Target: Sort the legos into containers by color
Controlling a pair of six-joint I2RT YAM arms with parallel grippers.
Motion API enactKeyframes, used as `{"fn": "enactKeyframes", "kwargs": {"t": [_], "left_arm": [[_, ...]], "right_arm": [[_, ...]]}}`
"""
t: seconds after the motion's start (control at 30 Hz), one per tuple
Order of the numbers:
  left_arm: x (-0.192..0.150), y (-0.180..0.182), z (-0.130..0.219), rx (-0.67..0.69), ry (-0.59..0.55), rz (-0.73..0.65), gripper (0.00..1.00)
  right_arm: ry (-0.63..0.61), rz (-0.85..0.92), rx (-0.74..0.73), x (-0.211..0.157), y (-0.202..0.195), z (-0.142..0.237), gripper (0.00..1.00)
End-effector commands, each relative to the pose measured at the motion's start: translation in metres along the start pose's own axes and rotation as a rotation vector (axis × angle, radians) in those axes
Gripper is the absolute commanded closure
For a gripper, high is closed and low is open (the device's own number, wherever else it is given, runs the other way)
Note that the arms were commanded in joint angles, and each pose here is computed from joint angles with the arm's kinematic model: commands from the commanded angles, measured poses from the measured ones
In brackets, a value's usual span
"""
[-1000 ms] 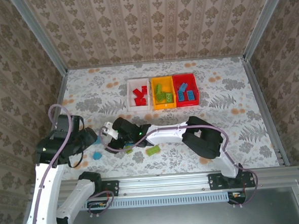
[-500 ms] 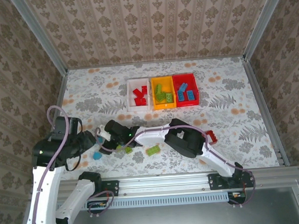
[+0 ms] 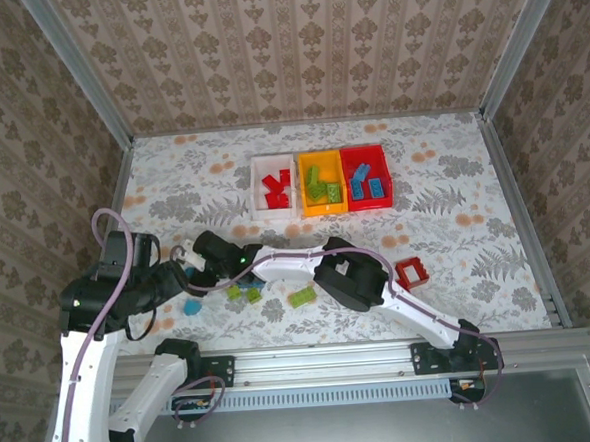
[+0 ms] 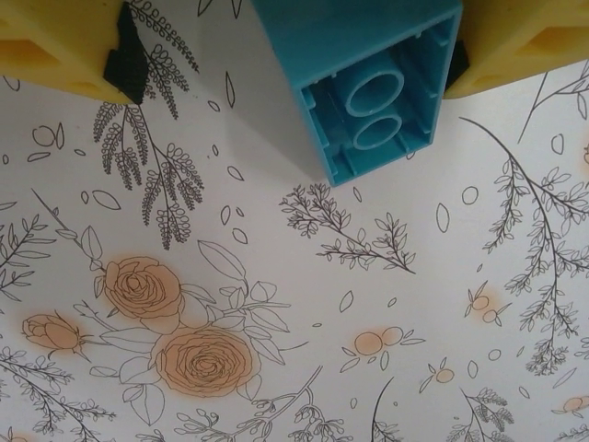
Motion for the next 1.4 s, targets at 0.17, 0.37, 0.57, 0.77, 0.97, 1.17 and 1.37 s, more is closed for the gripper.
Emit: {"fn": "enactKeyframes", "kwargs": {"t": [0.17,0.37,0.57,0.77,0.97,1.17,1.37], "left_arm": [[-0.002,0.001,0.000,-0.002,0.026,-0.021,0.48],[-0.001,-0.001,-0.004,-0.004,0.030,-0.017,0.48],[0.006,-0.013,-0.026,-0.099,0.066,-0.009,0.48],[0.028,-0.048,-0.070,-0.312,0.097,0.011,0.48],[0.059,-0.138,-0.102,-0.416,0.080,-0.226,0.48],[0.080,-0.230,-0.128,-0.521,0.063,-0.428,0.48],[0.088,-0.292,-0.141,-0.581,0.054,-0.565,0.48]], "right_arm": [[0.021,-0.026,0.051,-0.006,0.003,-0.002,0.62],[-0.050,-0.010,0.038,0.010,0.004,0.027,0.73],[-0.195,-0.040,-0.023,0.044,-0.013,0.109,0.75],[-0.248,-0.143,-0.151,0.035,-0.058,0.203,0.76],[-0.292,-0.349,-0.402,0.006,-0.125,0.298,0.76],[-0.269,-0.672,-0.719,-0.020,-0.200,0.361,0.76],[-0.211,-0.958,-0.828,-0.029,-0.258,0.367,0.74]]}}
Point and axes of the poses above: each hand's point on the last joint's axis, 136 mm out from that joint toward the fingers, its own z axis back along the fingers, its own y axis along the line the jaws close on, x = y × z, the point moved 10 cm from there along z, back along the fingers, and after that the axes turned 12 degrees about -z, right-handed, at the moved point
